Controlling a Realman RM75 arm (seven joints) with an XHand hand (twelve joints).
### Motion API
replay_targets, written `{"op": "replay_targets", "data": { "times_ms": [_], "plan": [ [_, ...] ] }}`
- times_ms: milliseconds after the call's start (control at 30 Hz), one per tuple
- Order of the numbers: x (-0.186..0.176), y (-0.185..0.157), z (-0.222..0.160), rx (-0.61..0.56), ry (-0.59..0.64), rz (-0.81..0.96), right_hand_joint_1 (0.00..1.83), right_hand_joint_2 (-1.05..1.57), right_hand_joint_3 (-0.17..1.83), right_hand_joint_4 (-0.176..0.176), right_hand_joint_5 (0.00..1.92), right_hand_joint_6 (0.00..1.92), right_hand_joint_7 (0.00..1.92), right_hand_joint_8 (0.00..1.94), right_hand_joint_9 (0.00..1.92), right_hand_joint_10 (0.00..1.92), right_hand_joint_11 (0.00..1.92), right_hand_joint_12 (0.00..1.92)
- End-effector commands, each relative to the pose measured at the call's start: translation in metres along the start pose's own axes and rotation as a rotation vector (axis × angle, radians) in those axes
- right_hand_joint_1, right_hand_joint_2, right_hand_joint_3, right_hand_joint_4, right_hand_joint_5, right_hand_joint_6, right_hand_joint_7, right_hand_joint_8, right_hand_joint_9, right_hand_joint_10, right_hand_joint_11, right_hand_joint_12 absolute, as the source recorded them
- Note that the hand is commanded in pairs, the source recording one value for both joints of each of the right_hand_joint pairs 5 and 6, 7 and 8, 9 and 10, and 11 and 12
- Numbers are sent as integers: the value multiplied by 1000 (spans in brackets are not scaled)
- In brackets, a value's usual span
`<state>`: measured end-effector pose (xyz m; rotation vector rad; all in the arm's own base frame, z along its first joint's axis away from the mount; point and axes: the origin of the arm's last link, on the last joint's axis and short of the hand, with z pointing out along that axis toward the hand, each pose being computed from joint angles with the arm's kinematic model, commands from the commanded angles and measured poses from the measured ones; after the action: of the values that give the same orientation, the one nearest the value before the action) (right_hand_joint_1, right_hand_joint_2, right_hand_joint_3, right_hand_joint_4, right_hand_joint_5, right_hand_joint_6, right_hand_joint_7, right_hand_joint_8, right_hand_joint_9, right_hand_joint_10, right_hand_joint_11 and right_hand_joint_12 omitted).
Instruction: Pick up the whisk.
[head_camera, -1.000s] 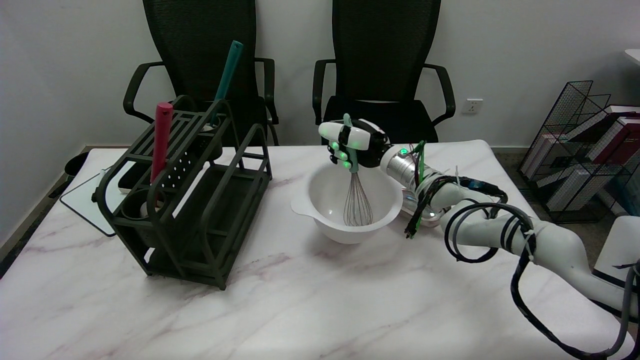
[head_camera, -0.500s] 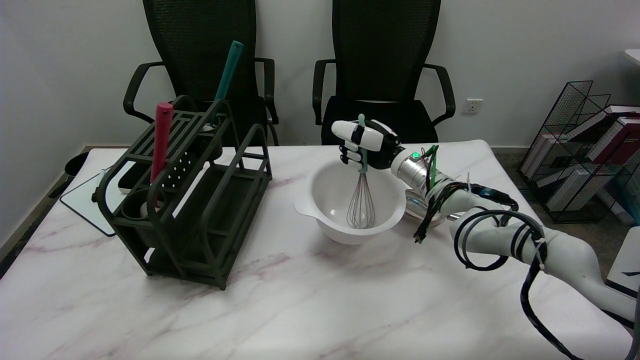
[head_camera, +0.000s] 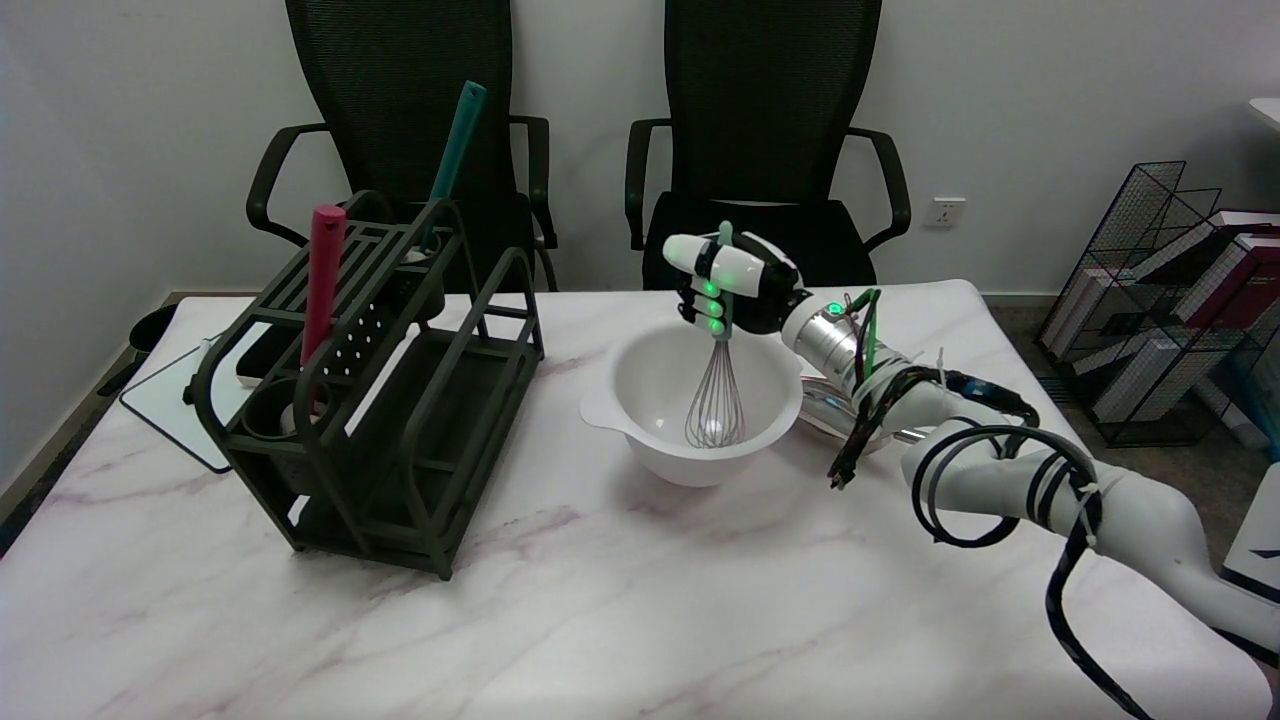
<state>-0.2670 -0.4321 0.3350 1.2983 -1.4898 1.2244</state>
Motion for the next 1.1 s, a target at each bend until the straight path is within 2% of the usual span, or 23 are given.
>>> {"op": "replay_targets", "data": {
  "times_ms": [33, 133, 500, 700, 800, 900, 1100],
  "plan": [
    [-17, -33, -7, 156, -34, 124, 946, 1198, 790, 0, 1920, 1920, 1920, 1920, 1920, 1920, 1920, 1920],
    [-12, -41, -18, 200, -14, 153, 937, 1331, 753, 0, 1920, 1920, 1920, 1920, 1920, 1920, 1920, 1920],
    [15, -82, -78, 418, 102, 283, 879, 1534, 671, 0, 1920, 1920, 1920, 1920, 1920, 1920, 1920, 1920],
    [42, -105, -116, 624, 193, 401, 887, 1571, 610, 0, 1920, 1920, 1920, 1920, 1920, 1920, 1920, 1920],
    [52, -110, -135, 708, 227, 419, 896, 1571, 649, 0, 1920, 1920, 1920, 1920, 1920, 1920, 1920, 1920],
    [62, -106, -152, 774, 277, 453, 895, 1571, 698, 0, 1920, 1920, 1920, 1920, 1920, 1920, 1920, 1920],
    [83, -82, -190, 792, 409, 441, 897, 1571, 792, 0, 1920, 1920, 1920, 1920, 1920, 1920, 1920, 1920]
  ]
}}
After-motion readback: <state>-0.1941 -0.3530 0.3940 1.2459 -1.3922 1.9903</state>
